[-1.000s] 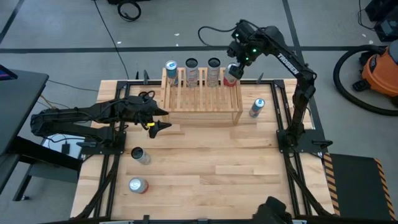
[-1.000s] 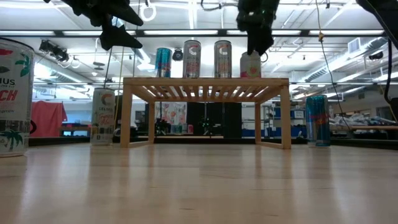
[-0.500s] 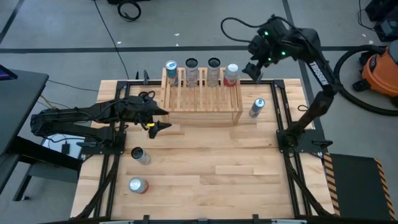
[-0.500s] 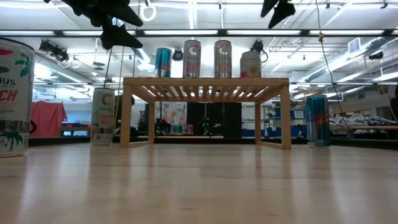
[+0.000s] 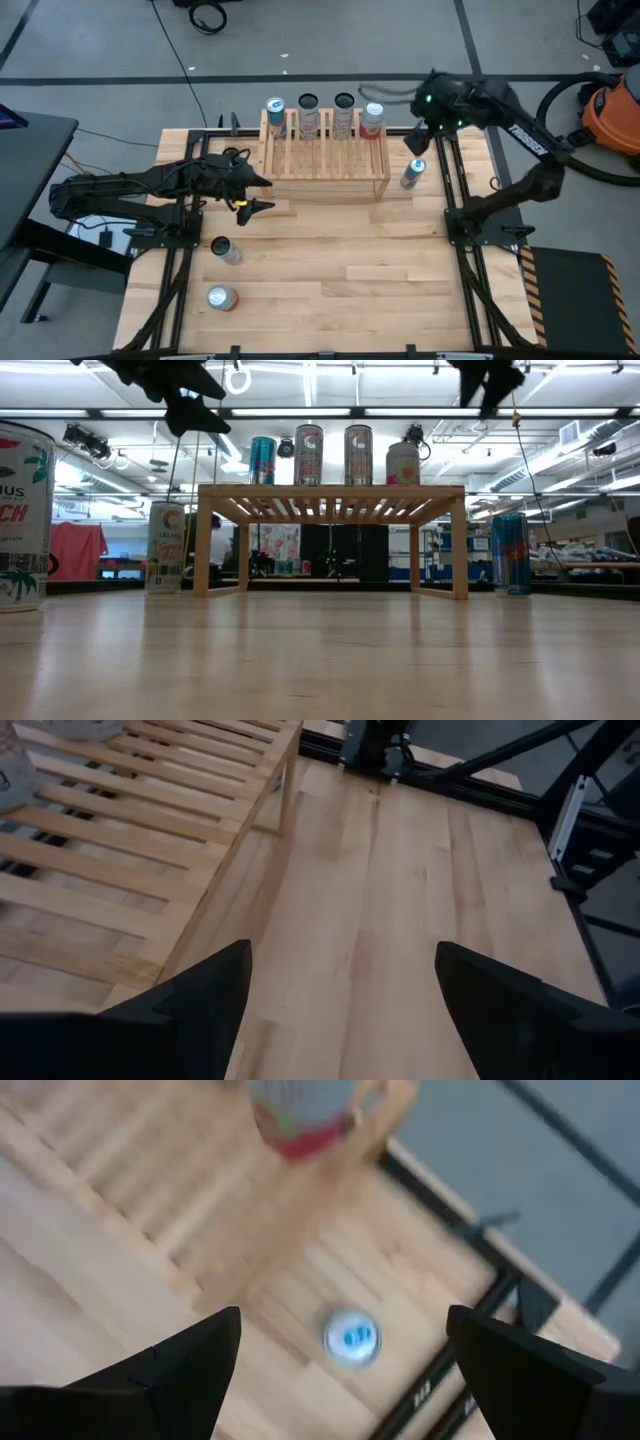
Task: Place canned beverage on shelf
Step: Put the blue soda can on the shelf aligned with the other blue soda can
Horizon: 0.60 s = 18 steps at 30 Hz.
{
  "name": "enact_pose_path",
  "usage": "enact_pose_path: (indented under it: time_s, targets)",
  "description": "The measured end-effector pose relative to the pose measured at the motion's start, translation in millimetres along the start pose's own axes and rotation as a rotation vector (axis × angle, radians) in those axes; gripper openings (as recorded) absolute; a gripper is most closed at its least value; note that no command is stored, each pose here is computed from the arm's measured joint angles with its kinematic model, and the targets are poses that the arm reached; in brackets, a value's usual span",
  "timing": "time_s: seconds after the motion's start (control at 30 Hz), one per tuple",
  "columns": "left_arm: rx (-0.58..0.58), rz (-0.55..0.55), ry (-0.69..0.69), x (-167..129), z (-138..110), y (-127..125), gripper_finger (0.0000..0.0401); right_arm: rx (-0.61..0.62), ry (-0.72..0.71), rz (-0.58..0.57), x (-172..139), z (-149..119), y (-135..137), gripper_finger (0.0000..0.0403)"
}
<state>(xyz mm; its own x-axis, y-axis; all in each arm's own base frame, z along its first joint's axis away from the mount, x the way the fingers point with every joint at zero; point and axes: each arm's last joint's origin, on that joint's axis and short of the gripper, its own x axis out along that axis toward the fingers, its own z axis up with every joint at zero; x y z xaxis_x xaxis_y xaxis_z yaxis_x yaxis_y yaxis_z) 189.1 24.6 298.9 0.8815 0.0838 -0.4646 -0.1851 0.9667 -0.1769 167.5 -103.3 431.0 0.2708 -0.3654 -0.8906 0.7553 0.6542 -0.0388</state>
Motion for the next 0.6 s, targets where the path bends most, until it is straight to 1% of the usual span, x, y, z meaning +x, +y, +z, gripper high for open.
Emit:
enact_pose_path:
  time_s: [0.13, 0.23, 0.43, 0.5, 0.6]
  targets:
    - [0.012, -0.001, 0.000, 0, 0, 0, 0.0318, 0.023, 0.049, -0.072, 24, -19, 3, 0.0364]
    - [0.012, -0.001, 0.000, 0, 0, 0, 0.0318, 0.043, 0.044, -0.085, 39, -33, 6, 0.0364]
    - [0.011, -0.001, 0.000, 0, 0, 0, 0.0318, 0.103, -0.040, -0.038, 66, -60, 14, 0.0364]
    - [0.011, -0.001, 0.000, 0, 0, 0, 0.0318, 0.139, -0.070, -0.059, 75, -70, 17, 0.0364]
    - [0.011, -0.001, 0.000, 0, 0, 0, 0.0318, 0.173, -0.116, -0.125, 87, -87, 20, 0.0364]
